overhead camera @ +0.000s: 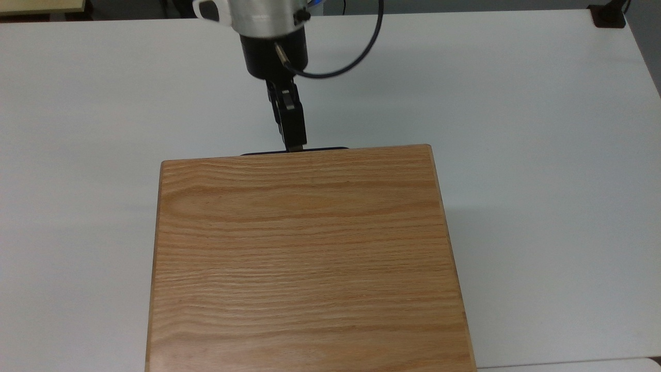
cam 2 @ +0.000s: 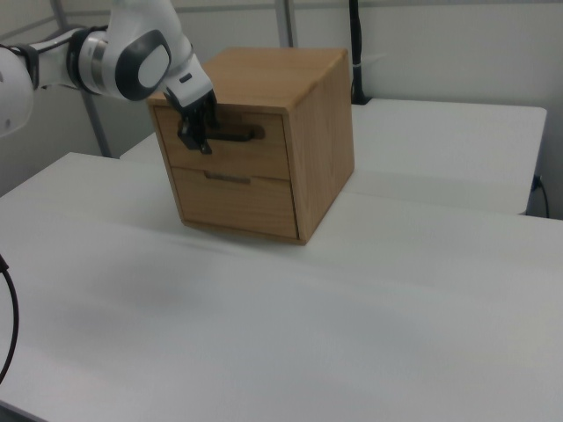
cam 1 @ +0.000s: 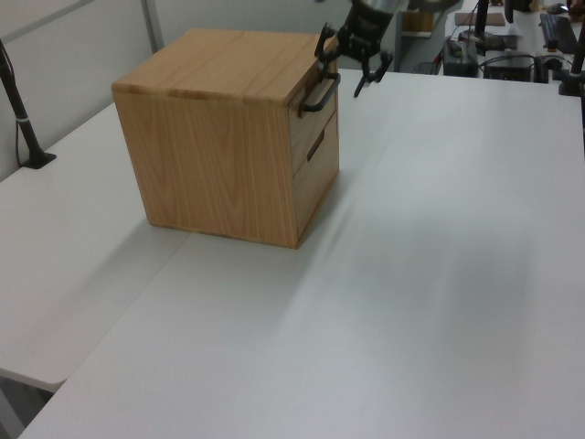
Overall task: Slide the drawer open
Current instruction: 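Lower the gripper to the dark handle of the upper drawer, then close the gripper on the upper drawer's dark bar handle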
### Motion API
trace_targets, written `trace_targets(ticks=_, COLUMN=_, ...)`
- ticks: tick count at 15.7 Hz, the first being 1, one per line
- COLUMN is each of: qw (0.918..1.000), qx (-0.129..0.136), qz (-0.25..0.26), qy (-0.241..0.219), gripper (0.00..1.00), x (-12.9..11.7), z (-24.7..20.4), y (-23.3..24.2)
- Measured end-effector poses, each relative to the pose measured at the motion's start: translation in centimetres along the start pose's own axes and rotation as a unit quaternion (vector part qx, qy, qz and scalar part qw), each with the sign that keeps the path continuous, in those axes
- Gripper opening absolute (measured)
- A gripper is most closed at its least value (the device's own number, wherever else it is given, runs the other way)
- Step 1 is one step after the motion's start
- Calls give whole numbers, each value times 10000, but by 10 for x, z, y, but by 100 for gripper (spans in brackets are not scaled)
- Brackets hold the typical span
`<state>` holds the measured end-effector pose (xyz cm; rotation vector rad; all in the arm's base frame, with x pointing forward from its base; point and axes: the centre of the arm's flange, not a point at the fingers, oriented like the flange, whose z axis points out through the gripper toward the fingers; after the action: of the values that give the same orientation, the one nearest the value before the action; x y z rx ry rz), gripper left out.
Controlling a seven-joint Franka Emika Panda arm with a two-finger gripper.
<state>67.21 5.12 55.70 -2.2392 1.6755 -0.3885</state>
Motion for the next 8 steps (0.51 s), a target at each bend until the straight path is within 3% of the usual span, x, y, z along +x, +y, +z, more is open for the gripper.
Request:
trace_targets(ticks=1, qw=10000, qx=16, qz=-9, qy=7, gripper=55, x=-3, z=8, y=-1)
trace_targets(ticks=3, qw=10000, qx=62, qz=-20, qy=13, gripper=52, x=-4, z=9, y=-2)
trace_targets(ticks=4, qw=9999, qx=147, qz=-30, qy=30, gripper=42, x=-5, z=8, y=-4)
trace_targets(ticks=5, qw=9998, qx=168, qz=-40, qy=32, gripper=40, x=-7, z=9, y=-5)
trace_targets(ticks=8, qw=9998, qx=176, qz=-50, qy=31, gripper=37, x=-8, z=9, y=-5)
